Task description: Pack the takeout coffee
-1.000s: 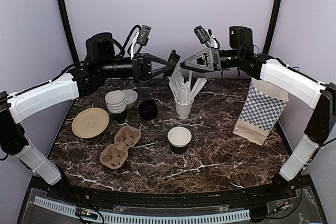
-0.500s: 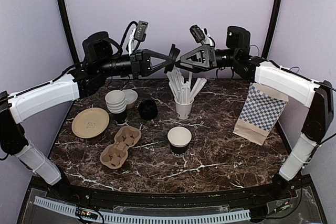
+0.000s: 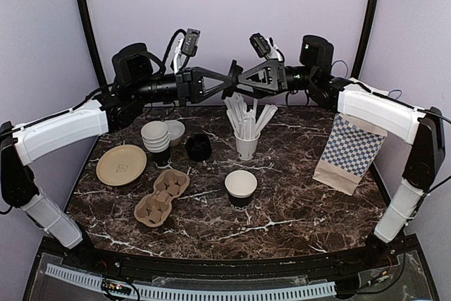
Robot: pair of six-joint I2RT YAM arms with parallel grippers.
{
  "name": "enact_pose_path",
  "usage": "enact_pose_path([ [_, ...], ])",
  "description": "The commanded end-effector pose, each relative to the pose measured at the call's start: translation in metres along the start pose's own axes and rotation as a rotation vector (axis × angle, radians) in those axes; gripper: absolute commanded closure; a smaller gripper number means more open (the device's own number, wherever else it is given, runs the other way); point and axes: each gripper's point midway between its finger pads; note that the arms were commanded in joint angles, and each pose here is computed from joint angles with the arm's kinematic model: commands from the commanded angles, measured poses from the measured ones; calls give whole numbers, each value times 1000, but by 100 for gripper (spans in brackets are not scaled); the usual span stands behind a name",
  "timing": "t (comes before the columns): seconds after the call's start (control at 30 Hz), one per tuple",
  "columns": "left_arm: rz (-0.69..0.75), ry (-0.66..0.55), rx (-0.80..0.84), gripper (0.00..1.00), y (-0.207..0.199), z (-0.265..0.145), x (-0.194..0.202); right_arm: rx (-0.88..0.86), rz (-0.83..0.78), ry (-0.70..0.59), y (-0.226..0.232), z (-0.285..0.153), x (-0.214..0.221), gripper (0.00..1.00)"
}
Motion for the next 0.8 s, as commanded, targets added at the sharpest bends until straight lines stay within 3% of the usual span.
enact_pose_path([
  [0.0,14,-11,38,88,-4,2,-5,-36,-36,-10,11,3,-7,7],
  [0.33,-9,-3,33,84,3,6,-1,-32,-23,-15,10,2,-5,25],
  [0.53,14,17,-20,59,7,2,3,-9,-36,-5,5,0,0,29],
  [0.6,40,39,-63,44,8,-3,6,23,-52,6,1,-2,3,29],
  [0.77,161,92,-217,36,11,-26,12,147,-109,61,-17,-19,19,30],
])
Point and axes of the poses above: each gripper's point midway between its finger pads, its own z axis out along the fingers, its own y axis along the line the jaws close on, x = y × z, and after that the axes turned 9 degrees about -z, right-handed
